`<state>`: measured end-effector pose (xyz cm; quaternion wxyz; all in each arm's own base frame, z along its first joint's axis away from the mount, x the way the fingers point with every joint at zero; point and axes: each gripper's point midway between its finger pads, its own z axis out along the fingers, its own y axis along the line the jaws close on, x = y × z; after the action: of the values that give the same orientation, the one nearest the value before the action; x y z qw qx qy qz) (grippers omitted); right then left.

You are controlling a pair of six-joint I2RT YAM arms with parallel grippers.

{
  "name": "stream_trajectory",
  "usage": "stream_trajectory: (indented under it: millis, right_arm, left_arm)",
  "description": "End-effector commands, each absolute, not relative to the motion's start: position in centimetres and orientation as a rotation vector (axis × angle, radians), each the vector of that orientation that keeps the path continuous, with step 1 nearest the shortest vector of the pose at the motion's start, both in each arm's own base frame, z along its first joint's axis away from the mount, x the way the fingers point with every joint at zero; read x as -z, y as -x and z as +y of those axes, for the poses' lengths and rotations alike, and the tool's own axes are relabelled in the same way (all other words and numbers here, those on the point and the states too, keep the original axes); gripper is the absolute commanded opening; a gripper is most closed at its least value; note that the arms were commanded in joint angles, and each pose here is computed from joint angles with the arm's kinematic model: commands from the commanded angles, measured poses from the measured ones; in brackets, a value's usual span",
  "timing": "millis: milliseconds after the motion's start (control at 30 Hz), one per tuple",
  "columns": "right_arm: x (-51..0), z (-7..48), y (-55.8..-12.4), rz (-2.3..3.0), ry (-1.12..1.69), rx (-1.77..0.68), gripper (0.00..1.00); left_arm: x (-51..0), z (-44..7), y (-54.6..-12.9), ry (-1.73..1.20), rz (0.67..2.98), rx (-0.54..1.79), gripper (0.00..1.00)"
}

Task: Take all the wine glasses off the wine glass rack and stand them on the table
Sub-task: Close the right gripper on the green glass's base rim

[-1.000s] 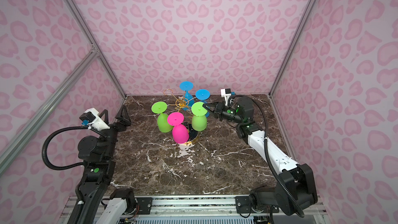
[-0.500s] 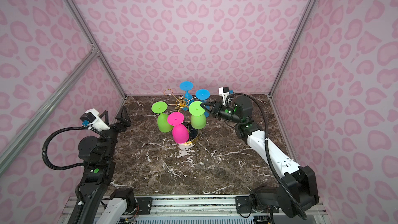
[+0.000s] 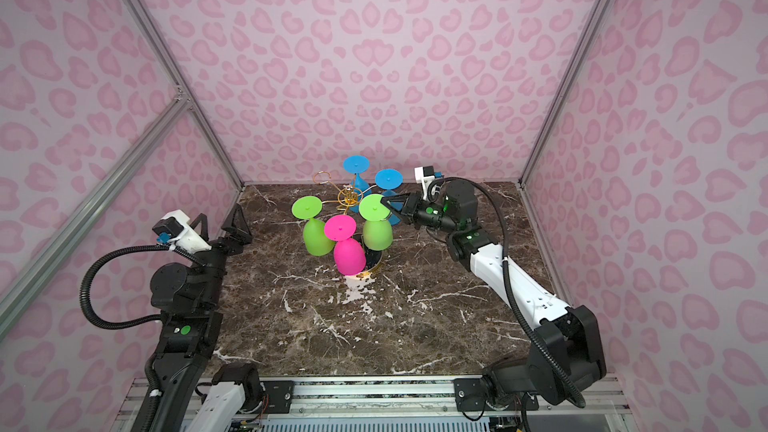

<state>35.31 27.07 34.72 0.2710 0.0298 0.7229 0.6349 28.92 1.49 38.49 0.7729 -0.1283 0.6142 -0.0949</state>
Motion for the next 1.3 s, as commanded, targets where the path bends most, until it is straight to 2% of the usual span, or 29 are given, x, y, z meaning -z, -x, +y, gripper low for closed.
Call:
stream_trajectory:
  millis: [0,1267]
  right_arm:
    - [-35.5,27.2,-35.8,1.898,-0.044,-1.684,0.0]
    - [-35.6,28.6,-36.1,1.95,-0.029,-1.531,0.0]
  left_arm:
    - [-38.8,1.6,-28.8,0.281,1.316,0.203,0.96]
    - [-38.7,1.8,-28.6,0.298,1.312,0.202,0.96]
